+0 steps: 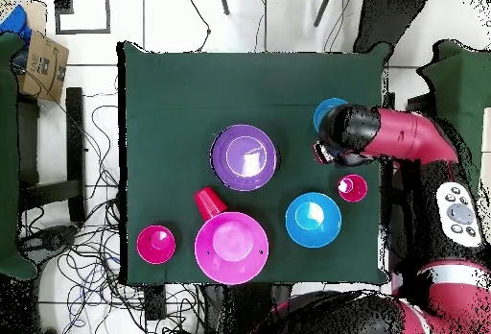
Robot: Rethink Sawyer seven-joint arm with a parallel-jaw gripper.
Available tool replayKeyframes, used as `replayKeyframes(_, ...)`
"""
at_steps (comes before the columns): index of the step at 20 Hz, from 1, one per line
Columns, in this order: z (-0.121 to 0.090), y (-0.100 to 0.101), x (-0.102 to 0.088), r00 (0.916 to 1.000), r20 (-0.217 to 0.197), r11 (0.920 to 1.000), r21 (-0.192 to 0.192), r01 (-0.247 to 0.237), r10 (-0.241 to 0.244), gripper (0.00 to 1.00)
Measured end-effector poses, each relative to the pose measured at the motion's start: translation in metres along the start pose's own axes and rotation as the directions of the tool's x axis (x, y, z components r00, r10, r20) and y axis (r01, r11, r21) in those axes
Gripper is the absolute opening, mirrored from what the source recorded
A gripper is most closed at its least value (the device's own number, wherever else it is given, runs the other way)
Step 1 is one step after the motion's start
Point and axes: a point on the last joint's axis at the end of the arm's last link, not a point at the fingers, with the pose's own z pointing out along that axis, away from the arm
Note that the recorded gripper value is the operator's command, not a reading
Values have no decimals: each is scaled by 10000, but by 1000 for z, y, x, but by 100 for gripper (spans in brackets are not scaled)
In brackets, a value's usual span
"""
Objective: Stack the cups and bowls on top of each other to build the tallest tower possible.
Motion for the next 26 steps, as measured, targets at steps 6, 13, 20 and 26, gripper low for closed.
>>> replayKeyframes(6, 2, 5, -4, 9999, 43, 9996, -272, -101, 102, 100)
replayKeyframes(13, -5, 14, -6, 9999, -128, 9996, -290, 15, -19, 100)
replayKeyframes(20, -21, 15, -3, 9998, -206, 10000, -33, 57, -58, 100)
replayKeyframes(26, -29, 15, 0, 9996, -269, 9999, 150, 50, -45, 100)
